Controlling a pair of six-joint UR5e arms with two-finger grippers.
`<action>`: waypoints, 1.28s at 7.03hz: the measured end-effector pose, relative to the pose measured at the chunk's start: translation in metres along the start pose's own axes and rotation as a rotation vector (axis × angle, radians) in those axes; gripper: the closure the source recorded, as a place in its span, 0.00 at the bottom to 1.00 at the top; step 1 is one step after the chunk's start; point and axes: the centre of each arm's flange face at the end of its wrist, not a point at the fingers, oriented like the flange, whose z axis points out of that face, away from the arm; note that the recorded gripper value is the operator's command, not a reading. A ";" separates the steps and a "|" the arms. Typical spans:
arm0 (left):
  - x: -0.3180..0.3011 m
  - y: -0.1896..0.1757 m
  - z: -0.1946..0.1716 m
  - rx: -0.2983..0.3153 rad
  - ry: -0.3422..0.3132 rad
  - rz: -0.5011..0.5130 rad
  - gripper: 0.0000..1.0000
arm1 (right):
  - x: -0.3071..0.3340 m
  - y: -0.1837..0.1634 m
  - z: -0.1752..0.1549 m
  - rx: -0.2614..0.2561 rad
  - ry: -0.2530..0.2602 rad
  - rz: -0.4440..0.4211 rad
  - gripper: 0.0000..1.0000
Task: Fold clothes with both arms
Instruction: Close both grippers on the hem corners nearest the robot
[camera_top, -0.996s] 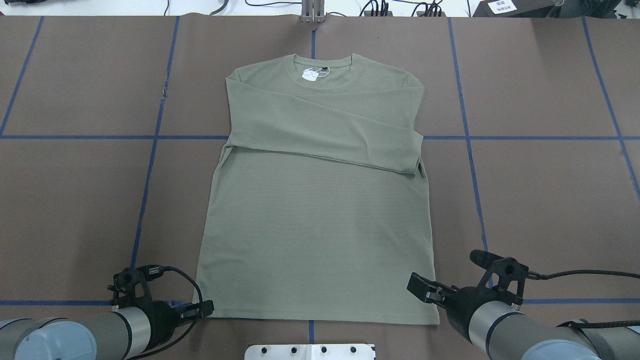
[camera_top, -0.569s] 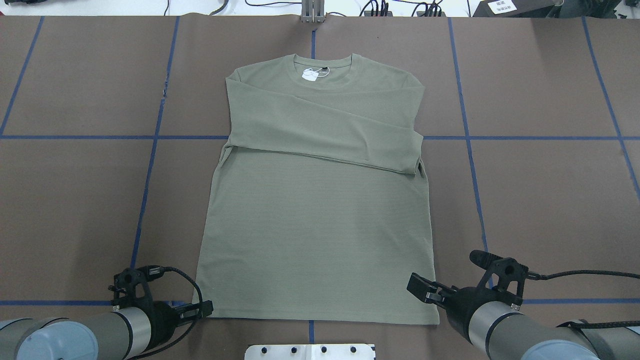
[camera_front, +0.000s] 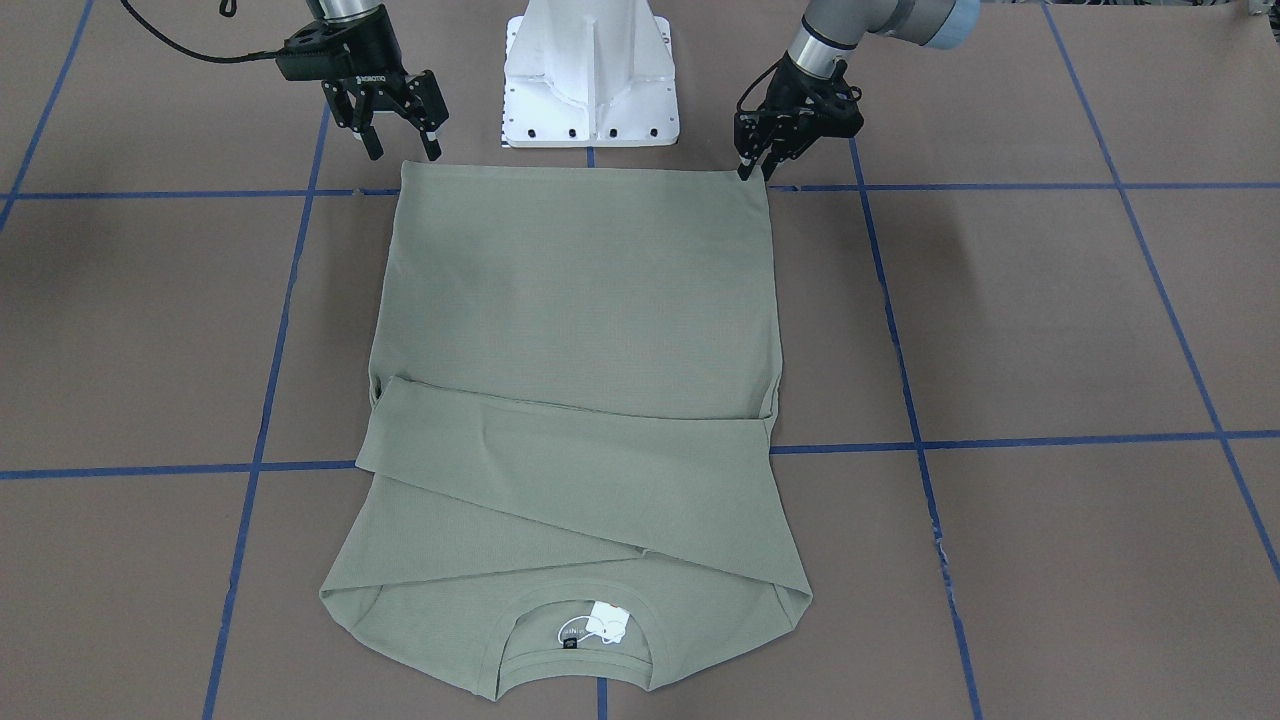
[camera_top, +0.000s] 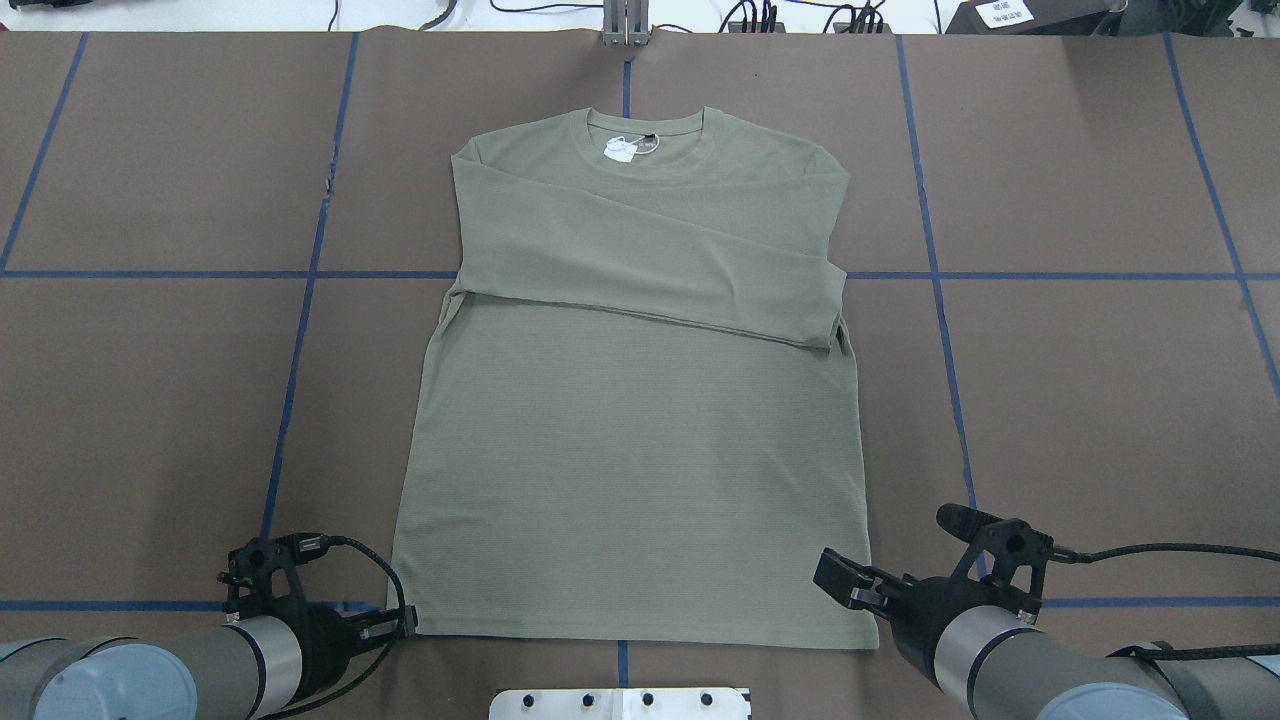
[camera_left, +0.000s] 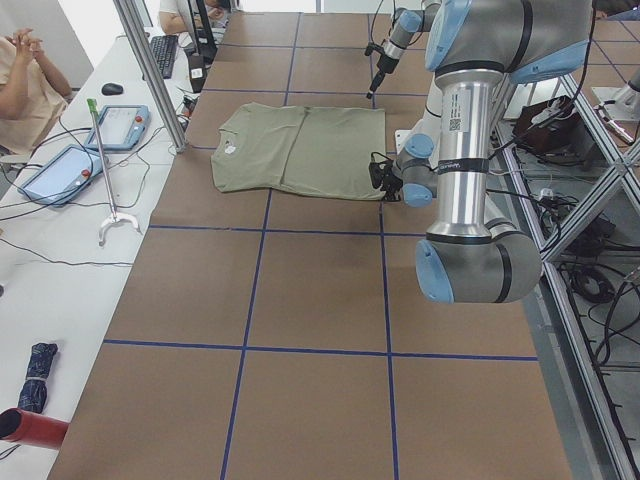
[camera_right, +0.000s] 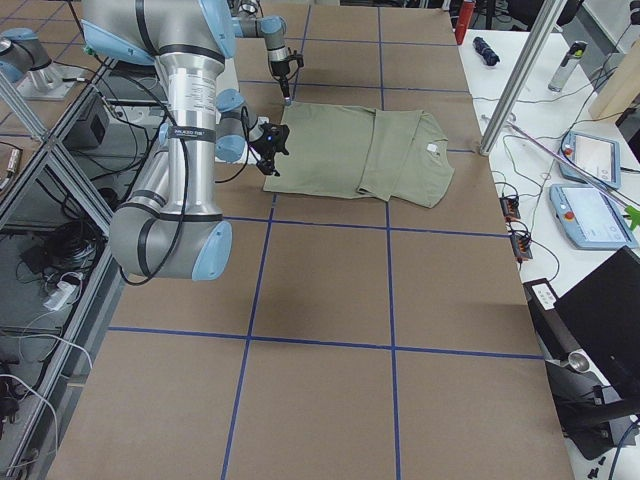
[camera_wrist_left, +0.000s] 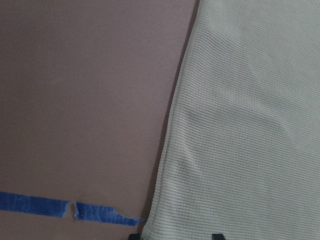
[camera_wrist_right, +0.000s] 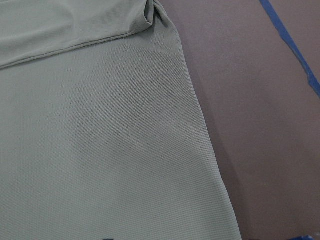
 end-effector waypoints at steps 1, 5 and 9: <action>0.000 0.002 0.000 -0.003 0.000 0.002 1.00 | 0.003 0.006 0.006 0.006 0.009 0.001 0.22; 0.024 0.003 -0.025 -0.021 0.064 -0.003 1.00 | 0.012 0.033 0.012 -0.008 0.067 0.141 0.29; 0.044 0.003 -0.046 -0.035 0.121 -0.012 1.00 | 0.027 0.055 0.025 0.026 0.125 0.134 0.28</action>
